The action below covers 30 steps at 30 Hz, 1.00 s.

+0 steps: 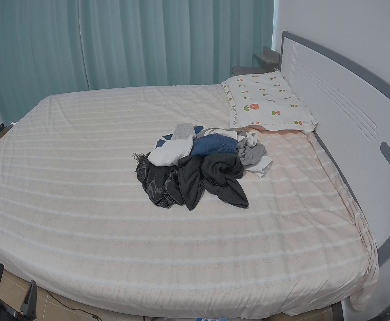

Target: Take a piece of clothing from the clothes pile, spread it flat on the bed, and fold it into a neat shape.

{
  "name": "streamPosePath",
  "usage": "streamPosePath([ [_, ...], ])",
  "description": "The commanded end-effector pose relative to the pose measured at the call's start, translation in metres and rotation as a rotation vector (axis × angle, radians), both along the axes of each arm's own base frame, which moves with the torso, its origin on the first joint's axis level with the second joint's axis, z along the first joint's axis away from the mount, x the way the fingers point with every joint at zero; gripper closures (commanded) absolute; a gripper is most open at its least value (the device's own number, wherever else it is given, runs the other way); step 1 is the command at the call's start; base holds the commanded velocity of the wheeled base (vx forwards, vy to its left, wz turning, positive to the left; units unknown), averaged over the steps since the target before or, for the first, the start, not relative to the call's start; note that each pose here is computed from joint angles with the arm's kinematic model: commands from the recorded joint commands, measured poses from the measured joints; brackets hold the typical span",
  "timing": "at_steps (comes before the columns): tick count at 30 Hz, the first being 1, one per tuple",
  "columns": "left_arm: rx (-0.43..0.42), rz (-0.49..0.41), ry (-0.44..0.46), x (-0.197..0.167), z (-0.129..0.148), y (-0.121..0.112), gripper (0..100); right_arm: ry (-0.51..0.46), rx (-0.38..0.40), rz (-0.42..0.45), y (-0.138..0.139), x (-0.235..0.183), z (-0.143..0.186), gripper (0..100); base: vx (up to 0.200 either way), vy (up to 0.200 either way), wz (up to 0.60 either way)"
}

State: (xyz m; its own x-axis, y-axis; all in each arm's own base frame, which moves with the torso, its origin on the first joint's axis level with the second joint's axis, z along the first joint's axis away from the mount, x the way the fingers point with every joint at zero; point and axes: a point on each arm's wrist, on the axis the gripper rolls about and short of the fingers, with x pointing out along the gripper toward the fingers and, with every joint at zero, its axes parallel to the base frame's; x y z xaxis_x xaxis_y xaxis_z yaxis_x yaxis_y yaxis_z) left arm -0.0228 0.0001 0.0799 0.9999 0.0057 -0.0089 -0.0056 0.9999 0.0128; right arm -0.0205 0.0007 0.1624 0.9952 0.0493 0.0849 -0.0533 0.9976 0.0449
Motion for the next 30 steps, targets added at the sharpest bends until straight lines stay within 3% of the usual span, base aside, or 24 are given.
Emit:
streamPosePath([
  [1,-0.002,0.000,0.003,0.000,-0.005,0.000,0,0.396,0.057,0.129,0.007,0.103,0.026,0,0.000,0.000,0.00],
  [6,-0.002,0.000,0.003,0.000,-0.005,0.000,0,0.526,0.152,0.206,0.028,0.176,0.014,0,0.000,0.000,0.00],
  [10,-0.002,0.000,0.003,0.000,-0.005,0.000,0,0.592,0.166,0.209,0.045,0.238,-0.013,0,0.000,0.000,0.00],
  [12,-0.002,0.000,0.003,0.000,-0.005,0.000,0,0.594,0.165,0.210,0.048,0.246,-0.017,0,0.000,0.000,0.00],
  [13,-0.002,0.000,0.003,0.000,-0.005,0.000,0,0.602,0.165,0.199,0.057,0.275,-0.031,0,0.000,0.000,0.00],
  [20,-0.002,0.000,0.003,0.000,-0.005,0.000,0,0.609,0.218,0.139,0.094,0.354,-0.074,0,0.000,0.000,0.00],
  [30,-0.002,0.000,0.003,0.000,-0.005,0.000,0,0.622,0.218,0.125,0.126,0.425,-0.127,0,0.000,0.000,0.00],
])
